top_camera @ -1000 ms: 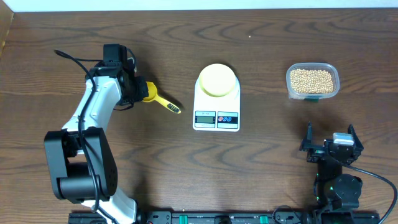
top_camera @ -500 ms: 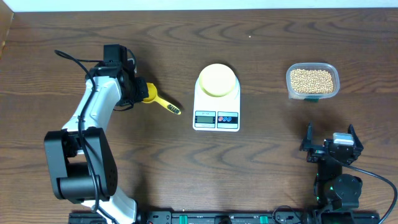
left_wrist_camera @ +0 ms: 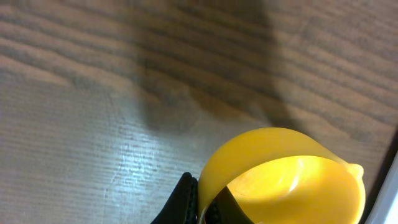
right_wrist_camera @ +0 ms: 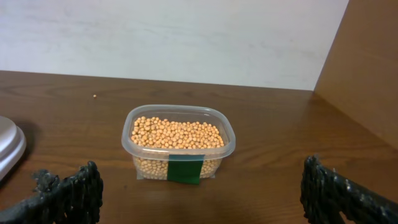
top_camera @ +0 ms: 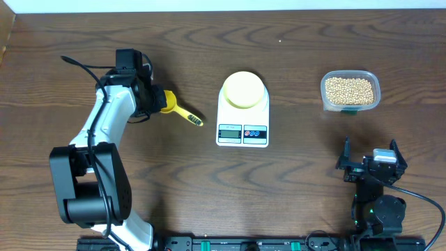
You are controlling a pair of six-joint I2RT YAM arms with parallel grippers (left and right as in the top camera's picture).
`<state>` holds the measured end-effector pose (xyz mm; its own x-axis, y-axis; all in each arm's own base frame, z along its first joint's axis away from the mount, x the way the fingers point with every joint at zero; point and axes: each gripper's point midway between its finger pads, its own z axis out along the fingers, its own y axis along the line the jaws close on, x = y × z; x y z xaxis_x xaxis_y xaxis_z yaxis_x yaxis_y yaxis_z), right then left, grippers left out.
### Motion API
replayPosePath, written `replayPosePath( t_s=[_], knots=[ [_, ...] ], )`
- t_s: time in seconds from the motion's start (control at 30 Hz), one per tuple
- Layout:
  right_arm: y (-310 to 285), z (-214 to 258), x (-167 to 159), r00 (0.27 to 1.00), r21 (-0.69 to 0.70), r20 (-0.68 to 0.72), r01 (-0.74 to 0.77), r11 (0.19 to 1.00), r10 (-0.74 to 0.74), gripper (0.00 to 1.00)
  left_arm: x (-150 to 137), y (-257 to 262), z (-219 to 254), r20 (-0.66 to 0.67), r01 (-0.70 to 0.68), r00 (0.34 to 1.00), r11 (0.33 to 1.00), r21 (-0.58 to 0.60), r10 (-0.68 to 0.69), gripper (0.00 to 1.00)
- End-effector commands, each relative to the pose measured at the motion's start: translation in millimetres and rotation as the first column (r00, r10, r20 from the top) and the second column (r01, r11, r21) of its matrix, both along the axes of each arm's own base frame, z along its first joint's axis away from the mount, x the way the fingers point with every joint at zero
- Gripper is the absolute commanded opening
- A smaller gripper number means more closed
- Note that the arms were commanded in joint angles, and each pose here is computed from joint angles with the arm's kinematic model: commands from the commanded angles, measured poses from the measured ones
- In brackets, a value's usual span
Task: Scoop item into bowl and weigh 50g on scale
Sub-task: 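Lift the yellow scoop with the left gripper and rotate it, then raise the held scoop with the left gripper toward the back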
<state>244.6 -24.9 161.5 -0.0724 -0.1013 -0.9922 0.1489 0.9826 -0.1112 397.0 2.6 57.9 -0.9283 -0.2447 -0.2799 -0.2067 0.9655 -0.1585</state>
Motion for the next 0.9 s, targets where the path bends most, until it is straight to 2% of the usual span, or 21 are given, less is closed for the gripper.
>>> replayPosePath(
  t_s=[0.0, 0.53, 0.87],
  knots=[
    [-2, 0, -1, 1.000, 0.010, 0.003, 0.012, 1.000, -0.012, 0.99, 9, -1, 16, 0.051, -0.012, 0.999, 1.000, -0.016, 0.013, 0.08],
    [-2, 0, -1, 1.000, 0.010, 0.003, 0.012, 1.000, -0.012, 0.99, 5, -1, 18, 0.035, -0.052, 0.998, 0.998, -0.032, 0.053, 0.07],
    [-2, 0, -1, 1.000, 0.010, 0.003, 0.012, 1.000, -0.012, 0.99, 26, 0, 35, 0.137, -0.118, 0.983, 0.991, -0.067, 0.127, 0.07]
  ],
)
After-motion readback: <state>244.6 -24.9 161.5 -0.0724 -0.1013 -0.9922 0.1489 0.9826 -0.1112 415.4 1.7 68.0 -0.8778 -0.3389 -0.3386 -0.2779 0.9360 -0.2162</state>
